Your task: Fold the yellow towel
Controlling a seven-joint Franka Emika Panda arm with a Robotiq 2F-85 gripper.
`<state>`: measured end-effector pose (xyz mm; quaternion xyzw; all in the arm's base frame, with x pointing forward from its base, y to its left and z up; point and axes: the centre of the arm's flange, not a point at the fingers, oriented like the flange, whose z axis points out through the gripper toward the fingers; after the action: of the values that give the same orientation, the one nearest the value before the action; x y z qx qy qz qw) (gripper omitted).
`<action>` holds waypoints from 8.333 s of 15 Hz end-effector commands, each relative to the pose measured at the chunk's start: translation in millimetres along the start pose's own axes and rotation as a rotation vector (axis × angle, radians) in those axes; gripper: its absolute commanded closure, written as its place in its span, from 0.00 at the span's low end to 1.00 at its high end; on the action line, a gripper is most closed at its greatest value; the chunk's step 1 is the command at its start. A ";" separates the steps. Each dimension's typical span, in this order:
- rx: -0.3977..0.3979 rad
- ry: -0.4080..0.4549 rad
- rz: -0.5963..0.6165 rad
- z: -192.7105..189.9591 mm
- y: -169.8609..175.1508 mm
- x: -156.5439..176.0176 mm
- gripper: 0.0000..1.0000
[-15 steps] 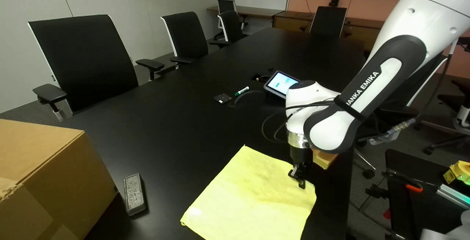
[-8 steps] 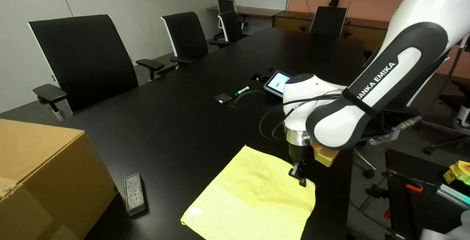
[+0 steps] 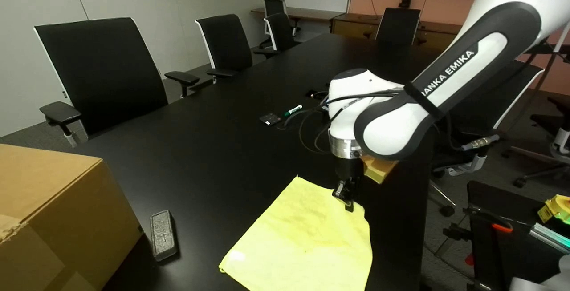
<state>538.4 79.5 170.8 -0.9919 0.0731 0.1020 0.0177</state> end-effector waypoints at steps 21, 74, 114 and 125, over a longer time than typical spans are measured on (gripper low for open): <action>-0.091 0.029 0.149 -63.6 -28.4 143.9 0.19; -0.090 0.042 -1.057 105.6 -159.6 -72.6 0.44; -0.584 0.042 -1.510 -23.8 -319.7 104.0 0.68; -0.524 0.145 -1.115 -74.8 -210.7 38.8 0.00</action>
<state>675.6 326.2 219.6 -0.8171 -0.5437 0.0282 -0.1893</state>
